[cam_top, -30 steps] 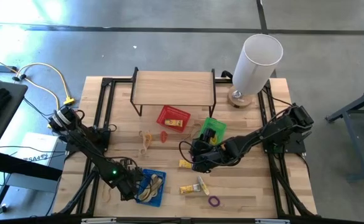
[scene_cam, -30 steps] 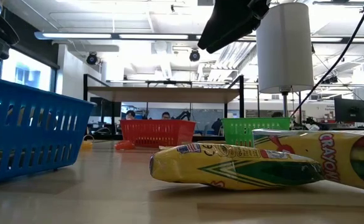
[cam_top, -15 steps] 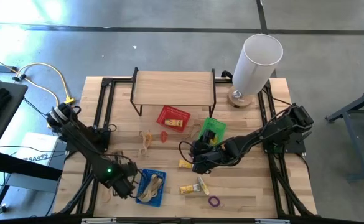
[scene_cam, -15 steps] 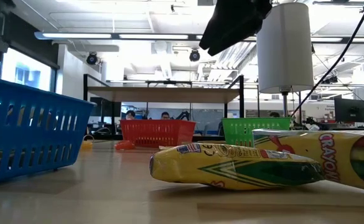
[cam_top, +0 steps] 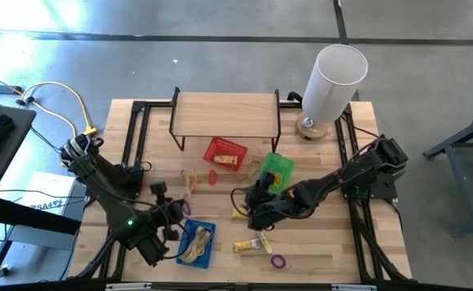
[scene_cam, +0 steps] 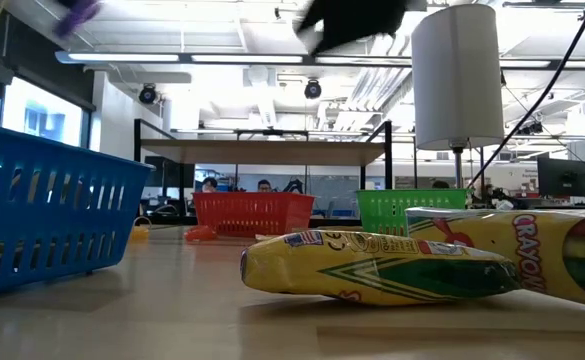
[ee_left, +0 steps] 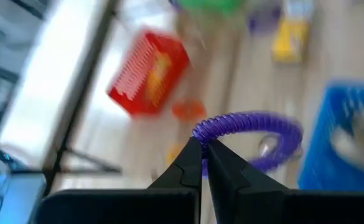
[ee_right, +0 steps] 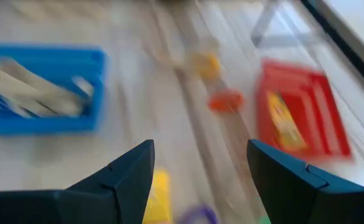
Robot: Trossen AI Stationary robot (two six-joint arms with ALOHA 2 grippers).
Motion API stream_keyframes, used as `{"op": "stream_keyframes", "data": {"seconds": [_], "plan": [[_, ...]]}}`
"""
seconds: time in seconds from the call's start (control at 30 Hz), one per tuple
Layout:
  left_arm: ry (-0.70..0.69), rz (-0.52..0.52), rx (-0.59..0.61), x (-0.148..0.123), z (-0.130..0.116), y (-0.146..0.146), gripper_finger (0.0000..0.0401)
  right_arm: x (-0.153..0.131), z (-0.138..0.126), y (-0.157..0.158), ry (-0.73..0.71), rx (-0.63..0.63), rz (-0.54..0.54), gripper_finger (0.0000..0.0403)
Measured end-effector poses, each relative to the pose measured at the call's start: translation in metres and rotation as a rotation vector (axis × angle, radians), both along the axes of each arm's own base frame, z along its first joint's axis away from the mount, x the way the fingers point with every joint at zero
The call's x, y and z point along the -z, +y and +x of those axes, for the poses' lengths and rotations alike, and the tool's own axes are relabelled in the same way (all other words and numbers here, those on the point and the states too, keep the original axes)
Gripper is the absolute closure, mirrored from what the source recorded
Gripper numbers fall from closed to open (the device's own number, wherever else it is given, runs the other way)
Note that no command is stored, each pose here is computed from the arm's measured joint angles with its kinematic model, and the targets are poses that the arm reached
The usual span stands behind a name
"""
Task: Pick & Place Office Desk Supplies
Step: Put the violet spring keychain into the green bin
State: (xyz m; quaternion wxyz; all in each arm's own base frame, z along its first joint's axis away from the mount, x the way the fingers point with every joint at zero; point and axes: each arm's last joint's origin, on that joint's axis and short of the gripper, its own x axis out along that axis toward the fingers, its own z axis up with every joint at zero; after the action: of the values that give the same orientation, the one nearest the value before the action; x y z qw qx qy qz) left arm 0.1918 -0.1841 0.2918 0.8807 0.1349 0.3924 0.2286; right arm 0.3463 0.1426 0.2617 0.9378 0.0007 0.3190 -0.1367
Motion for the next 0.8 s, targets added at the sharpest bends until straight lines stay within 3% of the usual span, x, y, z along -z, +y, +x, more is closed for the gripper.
{"op": "stream_keyframes", "data": {"seconds": [0.17,0.27,0.57,0.8], "plan": [[-0.166,0.071,0.028,0.002,0.016,-0.010,0.0400,0.001,0.018,0.020,-0.140,-0.155,-0.037,0.0158],[-0.236,0.119,0.050,0.005,0.024,-0.019,0.0400,0.010,0.029,0.026,-0.200,-0.168,-0.063,0.0158],[-0.223,0.197,0.114,0.021,0.043,-0.034,0.0400,0.031,0.046,0.028,-0.242,-0.147,-0.103,0.0158],[-0.217,0.204,0.083,0.022,0.051,-0.027,0.0399,0.025,0.050,0.030,-0.312,-0.196,-0.029,0.0158]]}}
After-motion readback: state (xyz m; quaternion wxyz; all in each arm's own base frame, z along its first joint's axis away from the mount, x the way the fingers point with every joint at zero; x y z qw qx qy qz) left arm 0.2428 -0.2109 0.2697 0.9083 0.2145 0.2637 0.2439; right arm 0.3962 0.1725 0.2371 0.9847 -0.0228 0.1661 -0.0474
